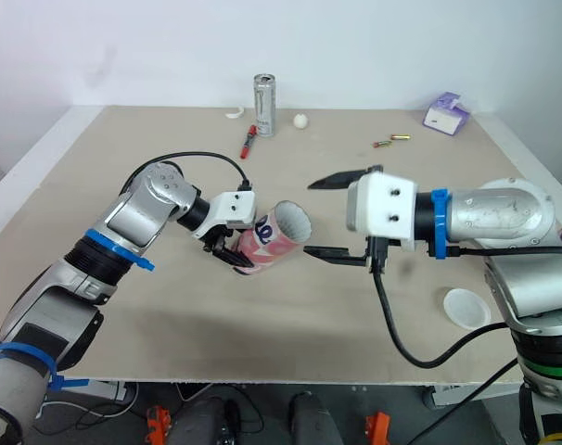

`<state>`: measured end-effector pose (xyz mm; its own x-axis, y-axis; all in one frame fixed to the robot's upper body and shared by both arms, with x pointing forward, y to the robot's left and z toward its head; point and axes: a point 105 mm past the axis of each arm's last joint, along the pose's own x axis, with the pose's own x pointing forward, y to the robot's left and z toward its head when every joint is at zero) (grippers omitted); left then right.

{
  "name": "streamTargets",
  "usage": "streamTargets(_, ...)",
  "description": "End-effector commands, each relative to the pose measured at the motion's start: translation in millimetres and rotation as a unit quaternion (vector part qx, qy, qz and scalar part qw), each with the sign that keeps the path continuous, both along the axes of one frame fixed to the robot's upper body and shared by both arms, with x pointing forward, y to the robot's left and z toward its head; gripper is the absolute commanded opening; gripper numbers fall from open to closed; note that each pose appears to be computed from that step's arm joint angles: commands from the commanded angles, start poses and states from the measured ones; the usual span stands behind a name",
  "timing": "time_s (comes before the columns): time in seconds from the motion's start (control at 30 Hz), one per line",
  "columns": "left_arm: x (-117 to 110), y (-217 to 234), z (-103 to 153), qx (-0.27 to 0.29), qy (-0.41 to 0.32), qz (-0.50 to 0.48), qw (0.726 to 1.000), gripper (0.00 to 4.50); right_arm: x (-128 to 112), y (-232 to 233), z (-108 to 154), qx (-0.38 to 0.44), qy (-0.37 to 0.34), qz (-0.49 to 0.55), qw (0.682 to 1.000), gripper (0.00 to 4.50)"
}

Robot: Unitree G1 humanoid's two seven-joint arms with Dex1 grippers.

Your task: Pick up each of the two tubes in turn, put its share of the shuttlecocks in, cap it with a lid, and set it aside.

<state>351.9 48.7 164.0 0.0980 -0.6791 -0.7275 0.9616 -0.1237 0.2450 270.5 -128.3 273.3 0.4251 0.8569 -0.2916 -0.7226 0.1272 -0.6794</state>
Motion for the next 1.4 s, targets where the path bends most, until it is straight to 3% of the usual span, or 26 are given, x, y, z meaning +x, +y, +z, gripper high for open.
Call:
streamTargets(0.03, -2.0, -2.2, -1.2, 0.005, 0.001, -0.009, 1.000, 3.21, 6.6, -16.7, 21.2, 0.051, 0.007, -0.034, 0.998, 4.40)
streamTargets(0.07, -1.7, -2.4, -1.0, 0.005, 0.001, -0.009, 1.000, 3.21, 10.3, -20.2, 19.1, 0.045, 0.011, -0.040, 0.998, 4.40)
streamTargets(0.17, -1.7, -3.4, -0.7, 0.005, -0.001, -0.012, 1.000, 3.21, 26.9, -23.8, 11.3, 0.034, 0.024, -0.058, 0.997, 3.62)
streamTargets(0.4, -1.4, -4.2, 0.1, 0.004, -0.002, -0.013, 1.000, 3.21, 40.3, 7.7, -21.2, -0.050, 0.069, -0.001, 0.996, 0.49)
streamTargets(0.47, -1.4, -4.4, 0.8, 0.002, -0.002, -0.013, 1.000, 3.21, 42.2, 15.0, -27.4, -0.069, 0.079, 0.014, 0.994, 0.07)
streamTargets(1.03, -0.8, -4.4, 0.6, 0.002, -0.002, -0.011, 1.000, 3.21, 68.4, 64.4, -75.2, -0.205, 0.098, 0.098, 0.969, 0.07)
streamTargets(1.27, -0.7, -5.8, 1.0, 0.001, -0.002, -0.012, 1.000, 3.21, 69.3, 79.5, -72.4, -0.217, 0.093, 0.122, 0.964, 0.07)
streamTargets(1.4, -1.3, -4.9, 0.4, -0.014, 0.007, -0.006, 1.000, 3.21, 68.0, 77.0, -50.6, -0.204, 0.082, 0.120, 0.968, 0.07)
